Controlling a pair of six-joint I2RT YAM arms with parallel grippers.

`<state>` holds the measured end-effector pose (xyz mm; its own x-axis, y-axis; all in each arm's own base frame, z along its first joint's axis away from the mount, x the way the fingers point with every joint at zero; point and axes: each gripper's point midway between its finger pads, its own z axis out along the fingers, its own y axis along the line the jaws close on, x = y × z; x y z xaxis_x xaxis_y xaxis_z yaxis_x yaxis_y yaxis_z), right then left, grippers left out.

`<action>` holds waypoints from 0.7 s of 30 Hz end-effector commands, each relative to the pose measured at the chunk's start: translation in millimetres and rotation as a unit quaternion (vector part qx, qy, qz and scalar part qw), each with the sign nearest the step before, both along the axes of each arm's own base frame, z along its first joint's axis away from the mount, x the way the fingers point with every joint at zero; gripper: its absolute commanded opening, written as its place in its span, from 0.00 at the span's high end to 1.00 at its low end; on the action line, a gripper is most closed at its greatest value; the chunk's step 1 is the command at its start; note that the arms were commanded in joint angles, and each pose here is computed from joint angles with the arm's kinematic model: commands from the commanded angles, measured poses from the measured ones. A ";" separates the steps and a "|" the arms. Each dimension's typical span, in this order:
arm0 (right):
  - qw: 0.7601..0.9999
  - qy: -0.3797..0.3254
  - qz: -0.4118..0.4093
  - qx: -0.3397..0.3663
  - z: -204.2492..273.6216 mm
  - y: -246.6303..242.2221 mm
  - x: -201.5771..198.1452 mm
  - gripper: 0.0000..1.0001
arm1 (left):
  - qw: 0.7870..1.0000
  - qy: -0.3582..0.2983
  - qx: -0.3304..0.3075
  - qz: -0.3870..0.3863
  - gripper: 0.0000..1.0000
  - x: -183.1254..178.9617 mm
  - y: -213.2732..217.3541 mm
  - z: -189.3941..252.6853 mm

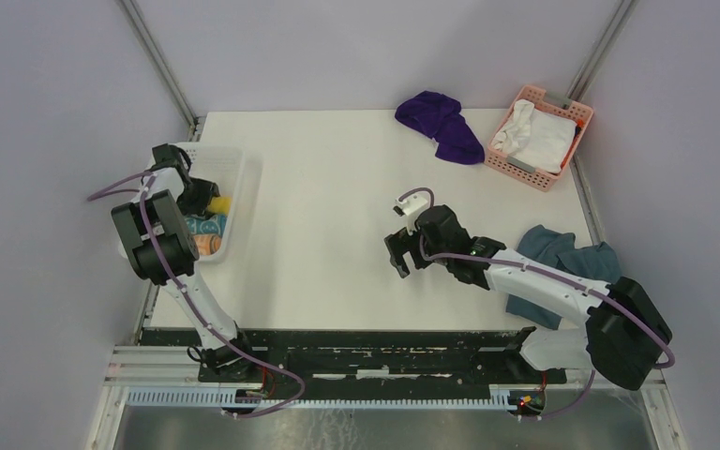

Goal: Roll the towels
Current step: Place the towel in the bin.

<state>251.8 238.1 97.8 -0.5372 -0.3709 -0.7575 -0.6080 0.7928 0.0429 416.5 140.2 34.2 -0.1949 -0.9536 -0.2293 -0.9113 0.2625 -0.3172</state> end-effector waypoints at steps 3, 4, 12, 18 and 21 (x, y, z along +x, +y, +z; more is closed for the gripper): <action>0.999 -0.037 -0.003 0.024 21.4 4.8 7.9 0.00 | 1.000 -0.010 0.016 -0.006 0.37 3.0 6.5 19.7; 0.999 -0.038 -0.003 0.024 21.9 4.9 7.8 0.00 | 1.000 -0.015 0.017 -0.005 0.37 4.6 6.6 23.8; 0.999 -0.038 -0.003 0.023 24.9 4.6 8.0 0.00 | 0.998 -0.051 0.031 0.013 0.33 7.5 9.6 60.7; 0.999 -0.037 -0.002 0.023 27.5 5.1 7.9 0.00 | 0.997 -0.061 0.040 0.017 0.31 1.3 9.0 78.6; 0.999 -0.035 -0.002 0.021 30.2 4.7 7.8 0.00 | 0.998 -0.058 0.037 0.012 0.30 -6.6 4.2 79.3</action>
